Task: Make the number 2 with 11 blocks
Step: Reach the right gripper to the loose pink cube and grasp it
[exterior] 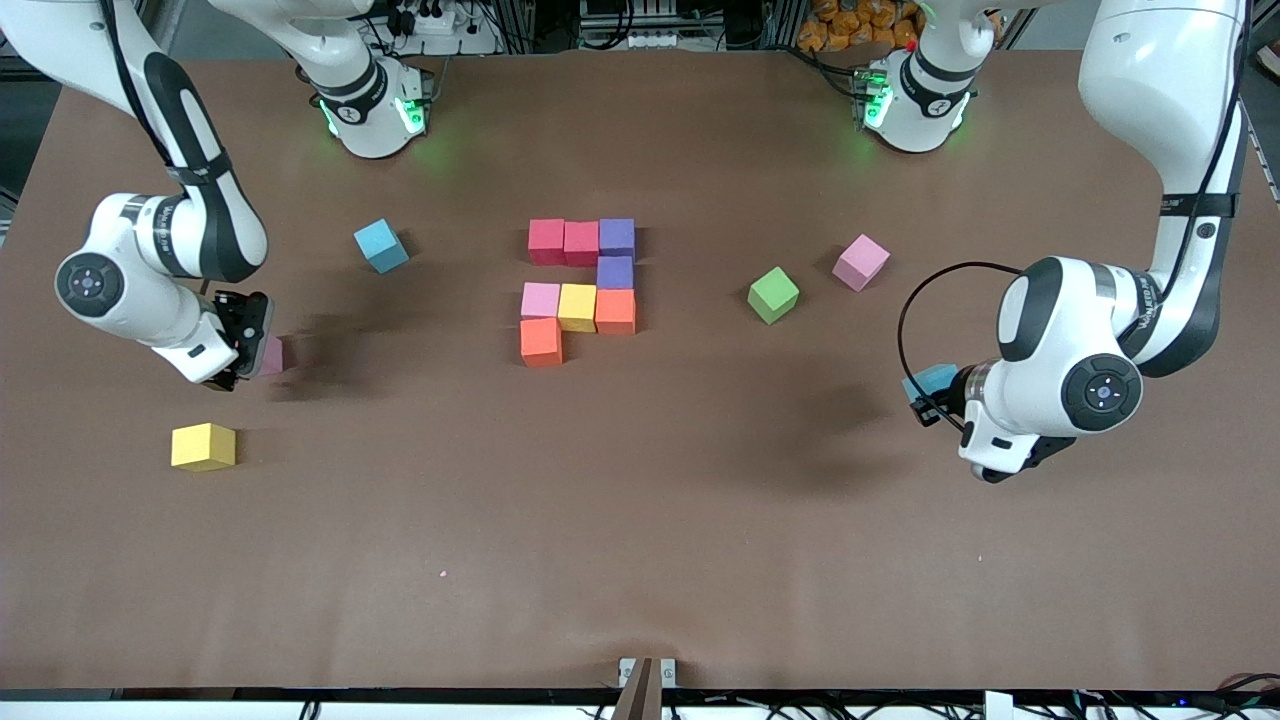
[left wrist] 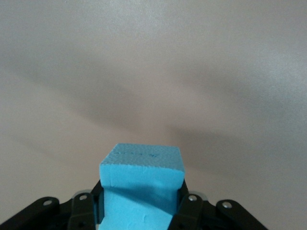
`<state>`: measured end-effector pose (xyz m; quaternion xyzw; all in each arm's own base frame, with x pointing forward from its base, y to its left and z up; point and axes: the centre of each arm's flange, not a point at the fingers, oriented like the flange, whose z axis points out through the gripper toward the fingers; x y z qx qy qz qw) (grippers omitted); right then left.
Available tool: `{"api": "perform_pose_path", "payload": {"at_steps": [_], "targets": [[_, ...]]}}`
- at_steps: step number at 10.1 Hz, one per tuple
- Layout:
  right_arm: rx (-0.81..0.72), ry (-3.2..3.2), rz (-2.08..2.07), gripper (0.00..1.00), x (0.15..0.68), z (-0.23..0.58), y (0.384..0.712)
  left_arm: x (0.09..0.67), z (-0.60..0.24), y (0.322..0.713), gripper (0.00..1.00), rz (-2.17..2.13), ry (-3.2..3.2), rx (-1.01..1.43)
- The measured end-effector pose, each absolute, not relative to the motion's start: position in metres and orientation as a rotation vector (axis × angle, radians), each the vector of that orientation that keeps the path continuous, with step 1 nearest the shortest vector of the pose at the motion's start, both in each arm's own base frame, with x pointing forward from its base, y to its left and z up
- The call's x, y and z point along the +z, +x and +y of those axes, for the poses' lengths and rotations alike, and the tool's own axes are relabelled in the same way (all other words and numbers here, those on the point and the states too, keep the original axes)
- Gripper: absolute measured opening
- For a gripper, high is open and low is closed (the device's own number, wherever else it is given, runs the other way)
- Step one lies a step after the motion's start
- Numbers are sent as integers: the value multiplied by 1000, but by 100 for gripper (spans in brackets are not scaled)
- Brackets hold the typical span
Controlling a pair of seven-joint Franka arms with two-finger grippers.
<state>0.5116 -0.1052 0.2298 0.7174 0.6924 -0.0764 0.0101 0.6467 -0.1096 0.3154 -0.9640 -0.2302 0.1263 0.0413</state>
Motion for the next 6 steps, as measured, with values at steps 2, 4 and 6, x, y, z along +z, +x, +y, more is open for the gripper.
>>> {"api": "perform_pose_path", "payload": {"at_steps": [2, 4, 6], "targets": [[-223, 2140, 2263, 100, 223, -112, 504, 315, -110, 647, 56, -705, -2952, 387], [-202, 2061, 2320, 100, 223, -112, 505, 315, -110, 647, 56, -704, -2952, 387], [-211, 2057, 2335, 100, 216, -115, 502, 314, -111, 647, 56, -702, -2952, 388]]}}
